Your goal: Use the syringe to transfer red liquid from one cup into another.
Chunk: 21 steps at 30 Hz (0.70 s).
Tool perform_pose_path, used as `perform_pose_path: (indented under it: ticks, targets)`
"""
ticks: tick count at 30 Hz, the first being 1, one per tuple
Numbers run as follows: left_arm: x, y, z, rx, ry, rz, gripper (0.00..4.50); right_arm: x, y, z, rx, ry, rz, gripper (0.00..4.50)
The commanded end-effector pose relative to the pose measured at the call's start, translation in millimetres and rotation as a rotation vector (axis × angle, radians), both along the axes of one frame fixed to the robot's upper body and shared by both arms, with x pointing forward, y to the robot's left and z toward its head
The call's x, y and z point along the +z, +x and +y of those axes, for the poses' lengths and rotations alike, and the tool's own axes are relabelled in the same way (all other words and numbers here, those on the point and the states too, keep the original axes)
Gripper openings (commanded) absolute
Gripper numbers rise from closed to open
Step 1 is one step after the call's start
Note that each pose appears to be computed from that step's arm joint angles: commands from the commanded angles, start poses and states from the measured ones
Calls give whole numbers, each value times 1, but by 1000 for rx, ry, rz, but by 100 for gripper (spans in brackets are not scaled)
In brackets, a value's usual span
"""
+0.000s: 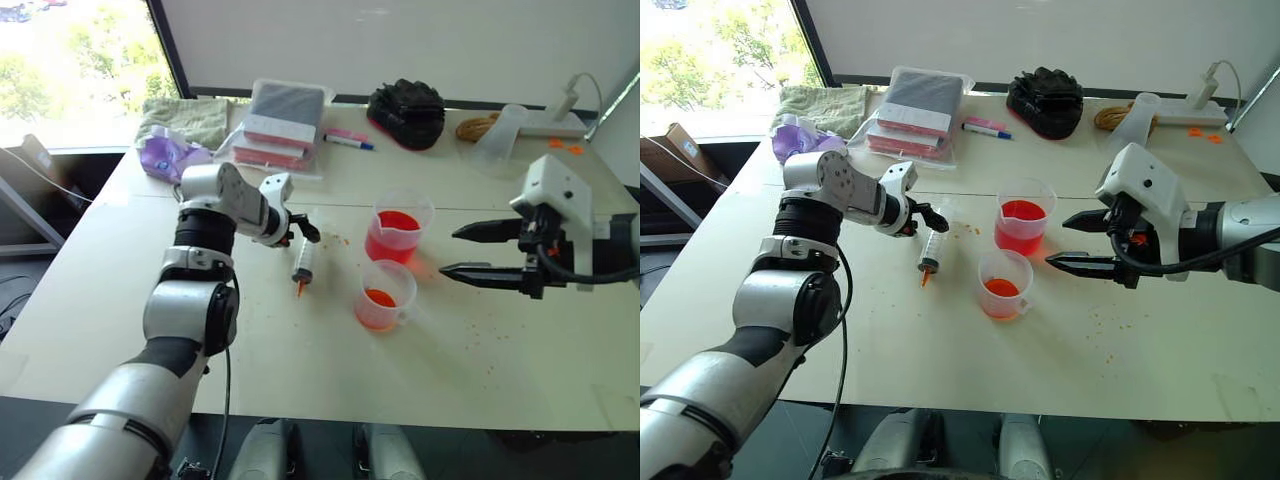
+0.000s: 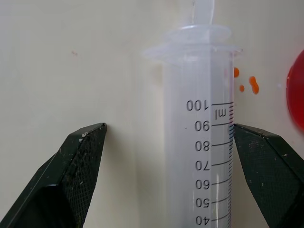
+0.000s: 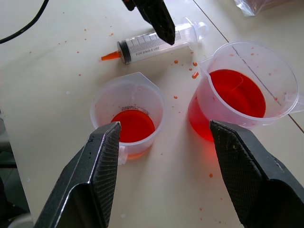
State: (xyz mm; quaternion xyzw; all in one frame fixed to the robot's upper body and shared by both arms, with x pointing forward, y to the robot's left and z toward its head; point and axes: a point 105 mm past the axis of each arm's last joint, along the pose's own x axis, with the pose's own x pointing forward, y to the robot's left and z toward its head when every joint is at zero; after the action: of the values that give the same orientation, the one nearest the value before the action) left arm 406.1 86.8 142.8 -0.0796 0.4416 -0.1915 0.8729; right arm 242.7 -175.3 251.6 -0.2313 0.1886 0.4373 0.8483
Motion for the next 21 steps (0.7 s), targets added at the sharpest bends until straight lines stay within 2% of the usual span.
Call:
perform_pose_path:
  ticks: [1, 3, 5, 7, 12, 16, 21]
  targets:
    - [26, 12, 7, -14, -1, -151, 447, 9, 1, -1, 3, -11, -48, 310]
    - [37, 15, 10, -35, -8, -197, 447, 9, 2, -1, 4, -12, -47, 310]
    - [53, 17, 14, -89, -17, -315, 447, 7, 3, -2, 5, -19, -48, 310]
    - [66, 10, 15, -213, -37, -390, 447, 6, 4, -3, 7, -24, -49, 310]
    - [69, -6, 37, -395, 63, -479, 447, 3, 5, -5, 11, -37, -46, 310]
    - [75, -28, 47, -547, 44, -516, 447, 2, 2, -7, 25, -50, -36, 310]
    - [81, -59, 64, -713, 17, -469, 447, 4, -2, -8, 43, -62, -30, 310]
